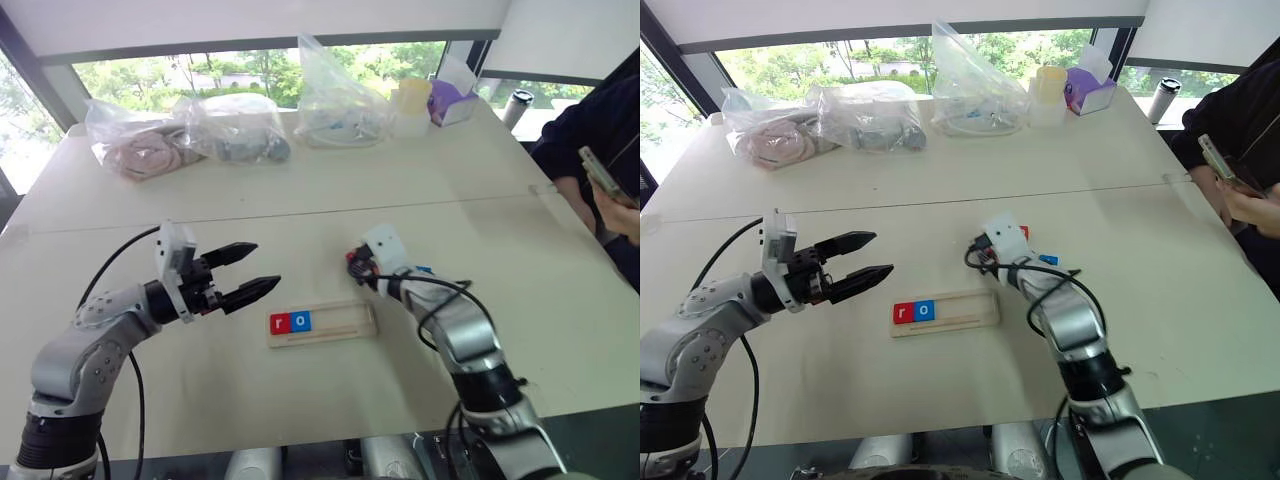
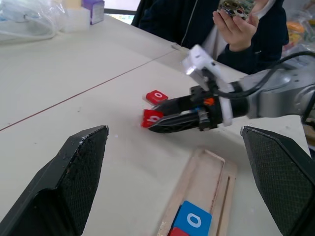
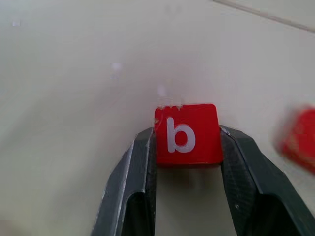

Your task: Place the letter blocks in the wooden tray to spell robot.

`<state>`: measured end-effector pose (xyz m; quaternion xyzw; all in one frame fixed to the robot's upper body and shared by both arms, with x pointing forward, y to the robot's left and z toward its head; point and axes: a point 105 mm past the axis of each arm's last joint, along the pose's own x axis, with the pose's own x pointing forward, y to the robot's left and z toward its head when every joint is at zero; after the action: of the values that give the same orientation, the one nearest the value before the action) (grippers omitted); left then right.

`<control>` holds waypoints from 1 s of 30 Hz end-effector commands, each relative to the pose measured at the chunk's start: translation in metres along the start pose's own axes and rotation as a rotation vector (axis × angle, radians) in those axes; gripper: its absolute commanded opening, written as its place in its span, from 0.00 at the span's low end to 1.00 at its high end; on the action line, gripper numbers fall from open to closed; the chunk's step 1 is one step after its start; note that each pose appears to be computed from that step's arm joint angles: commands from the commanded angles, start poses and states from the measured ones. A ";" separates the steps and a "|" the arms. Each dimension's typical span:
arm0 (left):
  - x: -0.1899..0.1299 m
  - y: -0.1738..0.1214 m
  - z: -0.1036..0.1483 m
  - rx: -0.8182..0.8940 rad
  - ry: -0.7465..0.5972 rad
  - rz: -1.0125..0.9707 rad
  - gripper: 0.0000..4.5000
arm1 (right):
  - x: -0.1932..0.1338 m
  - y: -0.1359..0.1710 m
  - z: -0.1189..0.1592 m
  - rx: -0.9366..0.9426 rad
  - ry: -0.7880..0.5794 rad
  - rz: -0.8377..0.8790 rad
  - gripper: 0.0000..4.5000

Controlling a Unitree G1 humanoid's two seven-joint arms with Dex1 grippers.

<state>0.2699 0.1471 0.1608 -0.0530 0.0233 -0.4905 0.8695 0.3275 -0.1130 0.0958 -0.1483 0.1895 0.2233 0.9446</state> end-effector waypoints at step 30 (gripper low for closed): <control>0.032 -0.028 0.033 0.181 -0.043 -0.240 1.00 | -0.085 -0.027 -0.032 0.341 0.154 -0.173 0.26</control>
<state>0.2724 0.1062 0.1889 -0.0062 -0.0284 -0.5850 0.8105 0.2615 -0.1813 0.1063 -0.0206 0.2873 0.0893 0.9534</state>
